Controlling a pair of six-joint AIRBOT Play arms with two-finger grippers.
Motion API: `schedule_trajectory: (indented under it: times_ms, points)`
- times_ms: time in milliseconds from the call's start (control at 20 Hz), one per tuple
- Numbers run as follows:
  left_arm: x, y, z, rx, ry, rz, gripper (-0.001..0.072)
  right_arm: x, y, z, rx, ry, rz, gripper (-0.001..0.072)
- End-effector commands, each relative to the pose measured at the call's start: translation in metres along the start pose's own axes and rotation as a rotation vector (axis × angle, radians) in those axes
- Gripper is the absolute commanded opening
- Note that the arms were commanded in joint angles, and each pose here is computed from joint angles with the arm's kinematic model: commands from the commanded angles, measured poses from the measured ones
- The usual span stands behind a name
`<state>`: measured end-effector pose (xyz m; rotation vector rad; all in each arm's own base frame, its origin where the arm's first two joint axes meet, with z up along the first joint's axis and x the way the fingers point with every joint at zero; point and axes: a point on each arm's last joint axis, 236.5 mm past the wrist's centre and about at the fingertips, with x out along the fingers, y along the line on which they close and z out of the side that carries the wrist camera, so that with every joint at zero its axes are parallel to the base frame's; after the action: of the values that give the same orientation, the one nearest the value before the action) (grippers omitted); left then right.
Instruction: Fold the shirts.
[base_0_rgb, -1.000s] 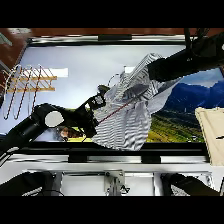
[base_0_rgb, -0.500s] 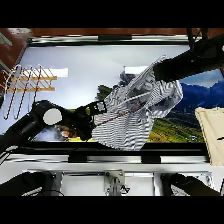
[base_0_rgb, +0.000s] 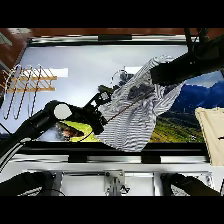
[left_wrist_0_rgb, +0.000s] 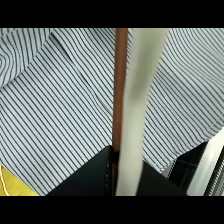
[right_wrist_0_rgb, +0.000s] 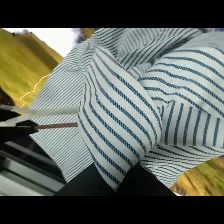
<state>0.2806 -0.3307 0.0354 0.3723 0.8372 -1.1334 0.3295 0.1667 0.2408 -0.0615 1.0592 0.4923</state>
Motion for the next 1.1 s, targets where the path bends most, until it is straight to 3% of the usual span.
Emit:
schedule_trajectory:
  times_ms: [0,150,200,250,300,450,700,750,850,1050]
  points:
    - [0.006,0.005,0.022,-0.101,-0.097,-0.001,0.0048,-0.003,0.025,-0.025,0.027,0.107,0.104,0.0087]
    - [0.005,0.005,0.023,-0.102,-0.101,-0.002,0.0048,-0.004,0.037,-0.027,0.029,0.116,0.155,0.009]
    - [0.005,0.006,0.023,-0.103,-0.102,-0.001,0.0048,-0.004,0.034,-0.023,0.032,0.1,0.142,0.0215]
    - [0.004,0.006,0.024,-0.103,-0.103,0.0,0.0048,-0.003,0.029,-0.019,0.036,0.082,0.122,0.0416]
    - [0.004,0.007,0.023,-0.105,-0.104,0.002,0.0048,-0.002,0.025,-0.015,0.041,0.063,0.103,0.0506]
    - [0.003,0.008,0.023,-0.107,-0.105,0.004,0.0048,-0.013,0.016,0.004,0.05,-0.046,0.058,0.0515]
    - [-0.001,0.008,0.028,-0.093,-0.116,0.008,0.0048,-0.069,-0.098,0.005,0.194,-0.193,-0.408,0.0515]
    - [-0.003,0.01,0.03,-0.09,-0.12,0.009,0.0048,-0.067,-0.111,0.003,0.227,-0.182,-0.41,0.0516]
    - [-0.007,0.016,0.034,-0.094,-0.132,0.02,0.0048,-0.041,-0.127,-0.003,0.299,-0.122,-0.315,0.0625]
    - [-0.012,0.026,0.032,-0.111,-0.132,0.033,0.0048,0.031,-0.141,-0.001,0.321,-0.014,-0.178,0.0625]
